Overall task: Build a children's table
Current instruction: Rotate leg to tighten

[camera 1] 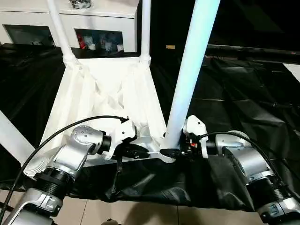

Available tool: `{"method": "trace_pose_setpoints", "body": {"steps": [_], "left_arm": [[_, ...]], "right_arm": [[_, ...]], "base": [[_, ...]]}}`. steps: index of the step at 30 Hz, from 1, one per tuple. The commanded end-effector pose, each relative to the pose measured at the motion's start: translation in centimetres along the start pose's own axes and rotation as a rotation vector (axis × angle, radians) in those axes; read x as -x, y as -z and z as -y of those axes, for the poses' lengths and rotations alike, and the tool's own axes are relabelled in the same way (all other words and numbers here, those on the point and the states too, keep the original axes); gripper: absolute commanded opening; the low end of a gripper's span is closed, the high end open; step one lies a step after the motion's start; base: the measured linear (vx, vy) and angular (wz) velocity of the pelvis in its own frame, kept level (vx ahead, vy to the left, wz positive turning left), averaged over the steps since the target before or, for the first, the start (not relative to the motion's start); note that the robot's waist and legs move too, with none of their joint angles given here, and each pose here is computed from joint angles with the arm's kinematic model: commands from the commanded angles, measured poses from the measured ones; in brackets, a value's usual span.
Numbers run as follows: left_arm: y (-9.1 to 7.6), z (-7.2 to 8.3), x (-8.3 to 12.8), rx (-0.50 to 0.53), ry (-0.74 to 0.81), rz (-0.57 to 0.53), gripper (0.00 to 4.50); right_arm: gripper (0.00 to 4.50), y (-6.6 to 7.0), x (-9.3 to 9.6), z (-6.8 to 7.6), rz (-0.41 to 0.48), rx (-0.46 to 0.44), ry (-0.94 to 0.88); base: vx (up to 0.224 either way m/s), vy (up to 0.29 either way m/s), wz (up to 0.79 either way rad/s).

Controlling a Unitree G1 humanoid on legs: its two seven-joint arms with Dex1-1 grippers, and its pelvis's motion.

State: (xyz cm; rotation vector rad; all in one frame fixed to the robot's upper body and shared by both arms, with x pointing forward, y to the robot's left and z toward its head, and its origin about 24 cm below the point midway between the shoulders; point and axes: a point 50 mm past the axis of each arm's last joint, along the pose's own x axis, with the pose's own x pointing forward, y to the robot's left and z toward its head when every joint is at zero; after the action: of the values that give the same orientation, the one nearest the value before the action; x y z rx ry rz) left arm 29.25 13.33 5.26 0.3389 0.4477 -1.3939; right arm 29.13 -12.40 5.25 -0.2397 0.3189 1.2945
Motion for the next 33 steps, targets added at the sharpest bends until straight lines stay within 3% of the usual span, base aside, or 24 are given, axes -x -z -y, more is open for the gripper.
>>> {"method": "trace_pose_setpoints", "body": {"steps": [1, 3, 4, 6, 10, 12, 17, 18, 21, 24, 30, 33], "left_arm": [[-1.9, -0.8, -1.1, -0.037, -0.106, 0.064, 0.0], [-2.1, -1.2, -1.4, -0.024, -0.158, 0.072, 0.0], [-2.4, -1.7, -1.9, 0.002, -0.232, 0.084, 0.0], [-2.8, -2.0, -2.6, 0.023, -0.294, 0.09, 0.0], [-3.6, -2.3, -4.0, 0.062, -0.406, 0.107, 0.0], [-4.1, -2.1, -4.8, 0.063, -0.423, 0.114, 0.0], [-4.5, -1.7, -5.9, 0.048, -0.408, 0.121, 0.0], [-4.5, -1.7, -5.9, 0.047, -0.407, 0.12, 0.0], [-4.6, -1.8, -5.7, 0.041, -0.402, 0.122, 0.0], [-4.5, -1.9, -5.1, 0.018, -0.374, 0.131, 0.0], [-3.8, -0.7, -3.3, -0.084, -0.179, 0.151, 0.0], [-3.4, -0.2, -2.5, -0.101, -0.093, 0.142, 0.0]], "right_arm": [[2.62, 0.2, -1.8, -1.0, 0.015, -0.017, -0.002], [2.62, 0.3, -2.1, -0.7, 0.028, -0.037, 0.058], [2.62, 0.5, -2.7, 0.2, 0.045, -0.096, 0.208], [2.61, 0.7, -3.4, 0.9, 0.059, -0.164, 0.343], [2.61, 0.7, -5.2, 1.1, 0.085, -0.272, 0.5], [2.61, 0.3, -6.1, 1.3, 0.094, -0.283, 0.573], [2.61, -0.9, -7.7, 1.2, 0.125, -0.292, 0.605], [3.17, -0.9, -7.8, 1.2, 0.129, -0.291, 0.602], [3.33, -1.2, -7.6, 1.2, 0.157, -0.307, 0.577], [3.75, -1.1, -6.9, 1.2, 0.14, -0.249, 0.545], [3.8, -0.2, -4.5, 0.5, 0.054, -0.023, 0.336], [3.8, -0.2, -3.5, 0.3, 0.052, -0.002, 0.265]], "base": [[0.0, 0.0, 0.0], [0.0, 0.0, 0.0], [0.0, 0.0, 0.0], [0.0, 0.0, 0.0], [0.0, 0.0, 0.0], [0.0, 0.0, 0.0], [0.0, 0.0, 0.0], [0.0, 0.0, 0.0], [0.0, 0.0, 0.0], [0.0, 0.0, 0.0], [0.0, 0.0, 0.0], [0.0, 0.0, 0.0]]}}
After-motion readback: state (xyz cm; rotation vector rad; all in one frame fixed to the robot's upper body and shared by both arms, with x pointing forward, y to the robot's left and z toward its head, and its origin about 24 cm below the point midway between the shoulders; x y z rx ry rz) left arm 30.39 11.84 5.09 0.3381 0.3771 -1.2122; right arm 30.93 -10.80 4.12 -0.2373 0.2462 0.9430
